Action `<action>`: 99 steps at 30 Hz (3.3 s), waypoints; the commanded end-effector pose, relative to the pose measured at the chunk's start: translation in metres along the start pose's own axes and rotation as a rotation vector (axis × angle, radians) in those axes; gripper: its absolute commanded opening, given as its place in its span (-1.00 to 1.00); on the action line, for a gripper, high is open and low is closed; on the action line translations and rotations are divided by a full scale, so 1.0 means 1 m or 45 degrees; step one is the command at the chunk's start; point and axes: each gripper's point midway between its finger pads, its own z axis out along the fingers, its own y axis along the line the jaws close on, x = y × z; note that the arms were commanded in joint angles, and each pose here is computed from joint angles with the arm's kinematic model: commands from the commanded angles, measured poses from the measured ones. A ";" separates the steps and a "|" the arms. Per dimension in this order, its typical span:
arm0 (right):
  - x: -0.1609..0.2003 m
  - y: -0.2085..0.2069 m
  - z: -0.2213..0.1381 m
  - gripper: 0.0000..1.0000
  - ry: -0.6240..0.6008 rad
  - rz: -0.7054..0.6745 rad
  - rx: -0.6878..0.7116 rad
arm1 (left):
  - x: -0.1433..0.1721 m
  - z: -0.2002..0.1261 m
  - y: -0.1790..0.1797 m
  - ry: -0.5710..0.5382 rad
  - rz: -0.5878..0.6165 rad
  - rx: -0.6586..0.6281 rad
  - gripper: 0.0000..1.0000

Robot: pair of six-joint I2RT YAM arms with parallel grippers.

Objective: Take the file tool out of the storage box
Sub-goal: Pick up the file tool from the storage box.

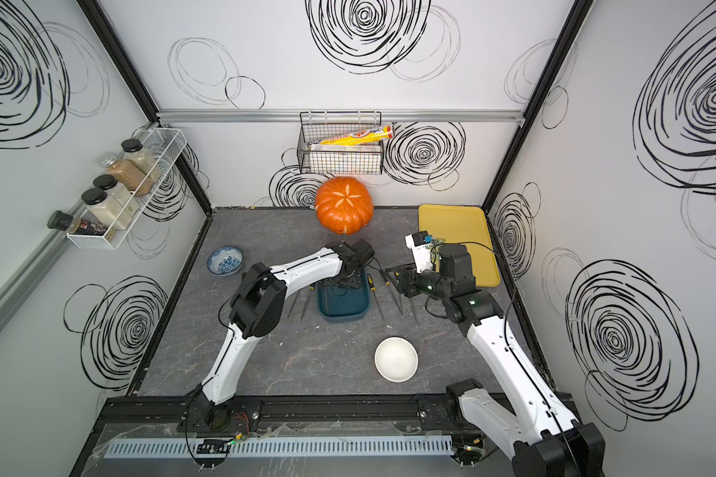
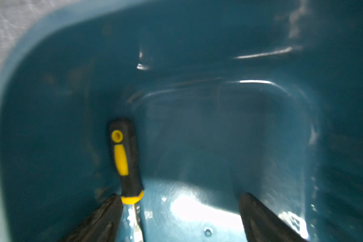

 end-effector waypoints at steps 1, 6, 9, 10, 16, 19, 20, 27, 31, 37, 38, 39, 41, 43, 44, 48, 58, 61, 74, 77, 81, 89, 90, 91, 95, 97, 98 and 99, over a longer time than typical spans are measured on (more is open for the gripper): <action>-0.002 0.005 -0.001 -0.10 -0.019 -0.010 -0.035 | 0.002 0.015 0.005 0.028 0.005 -0.017 0.90; 0.000 0.007 -0.001 -0.10 -0.018 -0.007 -0.053 | 0.001 0.030 0.017 0.032 -0.002 -0.094 0.94; 0.002 0.006 0.000 -0.10 -0.014 -0.003 -0.055 | 0.002 0.040 0.015 0.047 -0.002 -0.085 0.94; 0.002 0.007 0.000 -0.10 -0.012 -0.003 -0.058 | 0.004 0.044 0.012 0.056 0.005 -0.072 0.94; 0.003 0.007 0.000 -0.10 -0.012 -0.001 -0.059 | 0.009 0.051 -0.007 0.090 0.025 0.063 0.77; 0.003 0.008 0.001 -0.10 -0.013 0.000 -0.070 | 0.008 0.044 -0.011 0.087 0.046 0.072 0.71; 0.004 0.008 0.002 -0.10 -0.008 0.003 -0.073 | 0.005 0.042 -0.013 0.085 0.050 0.103 0.71; 0.005 0.006 0.003 -0.09 -0.005 0.007 -0.069 | -0.002 0.024 -0.026 0.037 0.051 0.242 0.54; 0.008 0.004 0.006 -0.09 0.010 0.019 -0.071 | -0.007 0.006 -0.025 -0.002 0.052 0.264 0.54; 0.009 0.002 0.009 -0.09 0.015 0.025 -0.069 | -0.023 -0.009 -0.017 -0.090 0.040 0.216 0.61; 0.010 0.002 0.009 -0.09 0.018 0.027 -0.068 | -0.025 -0.008 -0.013 -0.090 0.039 0.193 0.61; 0.011 0.001 0.010 -0.09 0.021 0.028 -0.067 | -0.026 -0.007 -0.008 -0.094 0.036 0.156 0.61; 0.012 0.001 0.011 -0.09 0.027 0.033 -0.069 | -0.028 -0.005 -0.003 -0.108 0.040 0.107 0.61; 0.012 0.000 0.012 -0.09 0.032 0.036 -0.070 | -0.027 -0.003 -0.007 -0.106 0.052 0.147 0.61; 0.012 0.001 0.012 -0.09 0.032 0.036 -0.072 | -0.026 0.001 -0.009 -0.089 0.049 0.182 0.62; 0.012 0.000 0.011 -0.09 0.030 0.032 -0.064 | -0.023 0.018 -0.010 0.001 0.035 0.271 0.61; 0.012 0.000 0.012 -0.09 0.029 0.036 -0.070 | -0.011 0.040 -0.020 0.082 0.056 0.357 0.11; 0.013 -0.001 0.013 -0.09 0.030 0.035 -0.069 | -0.008 0.046 -0.022 0.091 0.071 0.340 -0.49; 0.013 0.012 0.013 -0.05 -0.026 0.023 -0.187 | -0.080 -0.120 -0.046 -0.461 0.084 0.816 -1.00; 0.014 0.025 0.009 0.09 -0.052 -0.003 -0.283 | -0.093 -0.189 -0.034 -0.674 0.073 0.907 -1.00; 0.016 0.051 0.001 0.24 -0.080 -0.039 -0.505 | -0.079 -0.245 -0.029 -0.777 0.096 1.175 -1.00; 0.026 0.077 0.004 0.35 -0.044 0.030 -0.729 | -0.055 -0.290 0.001 -0.913 0.059 1.328 -1.00; 0.027 0.081 0.007 0.34 -0.037 0.027 -0.729 | -0.053 -0.289 0.002 -0.910 0.062 1.327 -1.00; 0.029 0.084 0.012 0.34 -0.021 0.021 -0.725 | -0.051 -0.289 0.002 -0.906 0.066 1.331 -1.00; 0.036 0.092 0.036 0.29 0.048 0.018 -0.704 | -0.044 -0.286 0.001 -0.878 0.077 1.352 -1.00; 0.037 0.089 0.046 0.27 0.077 0.022 -0.686 | -0.040 -0.286 0.002 -0.878 0.075 1.361 -1.00; 0.039 0.086 0.052 0.26 0.093 0.013 -0.659 | -0.040 -0.287 0.005 -0.887 0.066 1.356 -1.00; 0.039 0.083 0.057 0.25 0.105 0.002 -0.641 | -0.039 -0.286 0.006 -0.887 0.065 1.349 -1.00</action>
